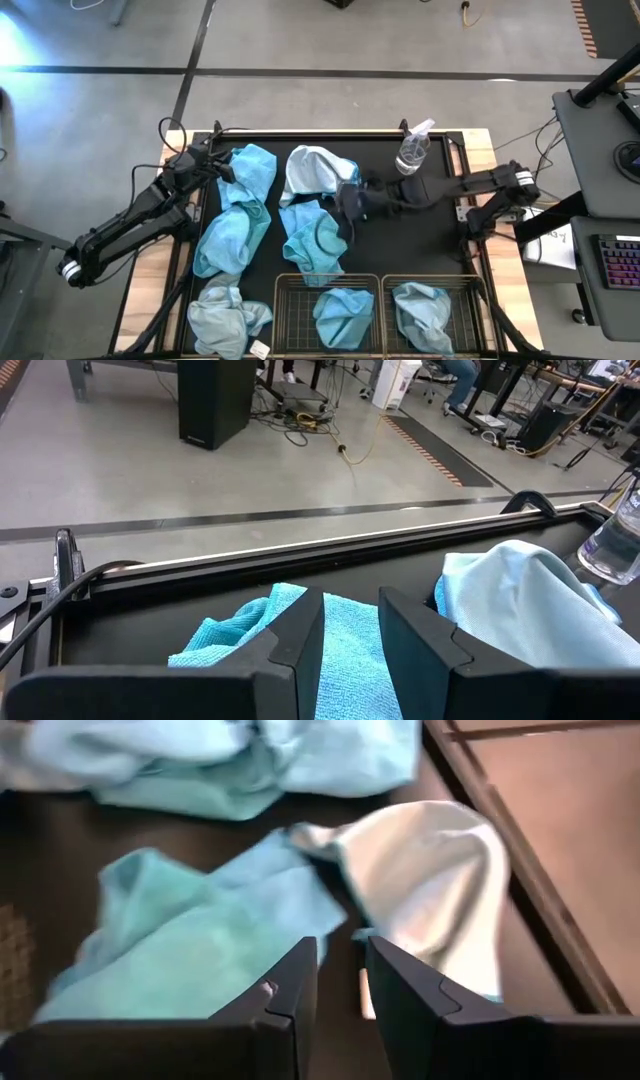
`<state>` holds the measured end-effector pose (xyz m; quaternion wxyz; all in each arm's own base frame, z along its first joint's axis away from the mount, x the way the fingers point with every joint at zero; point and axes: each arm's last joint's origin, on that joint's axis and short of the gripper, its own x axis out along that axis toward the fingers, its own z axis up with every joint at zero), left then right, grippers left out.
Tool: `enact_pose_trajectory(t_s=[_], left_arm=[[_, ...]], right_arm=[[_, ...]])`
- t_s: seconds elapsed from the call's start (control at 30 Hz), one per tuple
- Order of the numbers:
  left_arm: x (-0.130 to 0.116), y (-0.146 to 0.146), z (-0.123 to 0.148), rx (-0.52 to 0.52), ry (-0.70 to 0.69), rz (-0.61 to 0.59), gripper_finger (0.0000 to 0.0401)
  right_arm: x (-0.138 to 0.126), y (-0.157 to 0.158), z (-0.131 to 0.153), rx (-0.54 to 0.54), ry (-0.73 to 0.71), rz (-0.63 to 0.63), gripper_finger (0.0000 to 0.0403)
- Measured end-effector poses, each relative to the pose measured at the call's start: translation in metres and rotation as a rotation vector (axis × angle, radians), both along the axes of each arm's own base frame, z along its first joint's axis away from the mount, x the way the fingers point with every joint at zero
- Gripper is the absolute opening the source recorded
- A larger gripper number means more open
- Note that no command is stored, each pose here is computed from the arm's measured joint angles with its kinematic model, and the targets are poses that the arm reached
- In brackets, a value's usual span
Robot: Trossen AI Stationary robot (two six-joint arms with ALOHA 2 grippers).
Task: Sort microfiber towel by color & place in baskets
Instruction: Put the light blue towel into the right wire basket
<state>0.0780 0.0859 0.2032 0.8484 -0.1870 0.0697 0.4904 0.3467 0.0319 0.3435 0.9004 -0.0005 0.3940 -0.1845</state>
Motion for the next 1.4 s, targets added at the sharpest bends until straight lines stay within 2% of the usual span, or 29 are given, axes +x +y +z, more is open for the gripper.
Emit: enact_pose_trajectory(t_s=[0.2, 0.33, 0.43, 0.6, 0.73, 0.9, 1.13, 1.27, 1.4], left_arm=[[0.0, 0.0, 0.0, 0.004, 0.006, -0.002, 0.0084], [0.0, 0.0, 0.0, 0.016, 0.026, -0.009, 0.0084], [0.0, 0.0, 0.0, 0.02, 0.032, -0.012, 0.0084], [0.0, 0.0, 0.0, 0.023, 0.038, -0.014, 0.0084], [0.0, 0.0, 0.0, 0.038, 0.065, -0.024, 0.0084], [0.0, 0.0, 0.0, 0.045, 0.075, -0.027, 0.0084], [0.0, 0.0, 0.0, 0.046, 0.078, -0.028, 0.0084], [0.0, 0.0, 0.0, 0.046, 0.079, -0.028, 0.0084], [0.0, 0.0, 0.0, 0.056, 0.094, -0.034, 0.0084]], right_arm=[[0.008, -0.056, -0.006, -0.035, 0.021, -0.116, 0.0082], [0.013, -0.097, -0.018, -0.02, 0.04, -0.218, 0.0082], [0.018, -0.127, -0.032, 0.044, 0.058, -0.255, 0.0082], [0.028, -0.16, -0.065, 0.248, 0.091, -0.254, 0.0082], [0.038, -0.164, -0.092, 0.369, 0.143, -0.207, 0.0082], [0.054, -0.16, -0.102, 0.39, 0.163, -0.167, 0.0082], [0.066, -0.157, -0.091, 0.363, 0.21, -0.096, 0.0082], [0.065, -0.153, -0.079, 0.401, 0.245, -0.014, 0.0082], [0.063, -0.153, -0.069, 0.356, 0.268, -0.047, 0.0082]])
